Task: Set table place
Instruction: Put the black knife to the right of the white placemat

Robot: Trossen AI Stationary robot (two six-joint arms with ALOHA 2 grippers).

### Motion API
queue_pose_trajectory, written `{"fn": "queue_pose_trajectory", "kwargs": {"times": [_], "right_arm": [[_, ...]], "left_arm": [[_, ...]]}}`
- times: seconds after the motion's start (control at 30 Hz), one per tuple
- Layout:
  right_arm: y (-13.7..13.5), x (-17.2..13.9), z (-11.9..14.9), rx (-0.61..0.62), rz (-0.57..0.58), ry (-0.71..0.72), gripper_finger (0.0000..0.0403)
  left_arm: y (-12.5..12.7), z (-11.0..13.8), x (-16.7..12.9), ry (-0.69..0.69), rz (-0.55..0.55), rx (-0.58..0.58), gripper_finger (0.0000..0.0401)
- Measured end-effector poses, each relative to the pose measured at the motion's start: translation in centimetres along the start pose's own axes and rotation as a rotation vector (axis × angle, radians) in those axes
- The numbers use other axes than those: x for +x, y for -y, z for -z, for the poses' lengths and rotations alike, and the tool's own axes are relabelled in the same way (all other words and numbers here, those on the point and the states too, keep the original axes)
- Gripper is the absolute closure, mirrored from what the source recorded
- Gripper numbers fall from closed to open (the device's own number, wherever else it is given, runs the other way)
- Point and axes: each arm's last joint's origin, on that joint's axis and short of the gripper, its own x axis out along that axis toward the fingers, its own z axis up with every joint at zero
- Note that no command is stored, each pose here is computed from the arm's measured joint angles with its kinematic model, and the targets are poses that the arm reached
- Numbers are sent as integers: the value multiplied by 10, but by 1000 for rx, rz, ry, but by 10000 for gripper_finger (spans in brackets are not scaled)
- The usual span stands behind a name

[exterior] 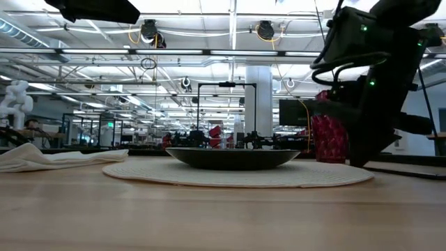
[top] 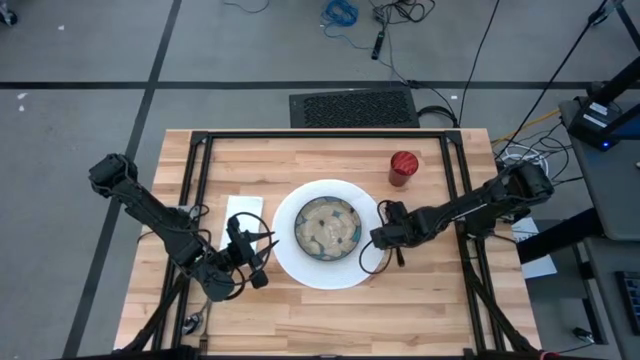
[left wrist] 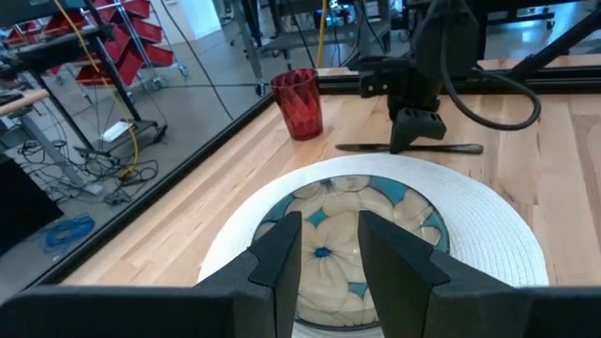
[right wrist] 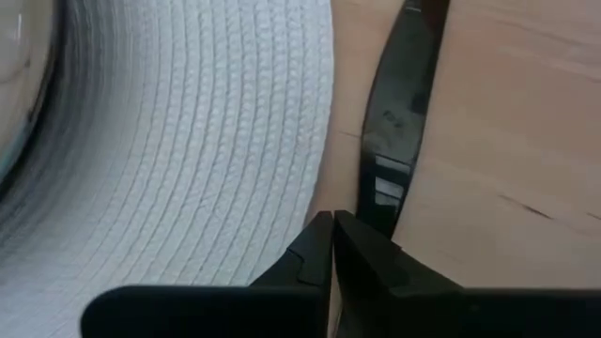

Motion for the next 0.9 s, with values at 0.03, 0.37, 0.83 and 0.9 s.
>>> {"fn": "queue_pose_trajectory", "kwargs": {"times": [0.03, 0.37, 0.83, 0.9], "right_arm": [[2, 2, 1, 6, -6, 3, 402], [7, 4, 2, 31, 25, 15, 403], [10, 5, 2, 23, 49, 24, 403], [10, 5, 2, 23, 50, 24, 403]], "left_arm": [[0, 0, 0, 0, 0, -1, 306], [0, 0, 0, 0, 0, 0, 306], [0, 0, 0, 0, 0, -1, 306], [0, 0, 0, 0, 0, -1, 306]]}}
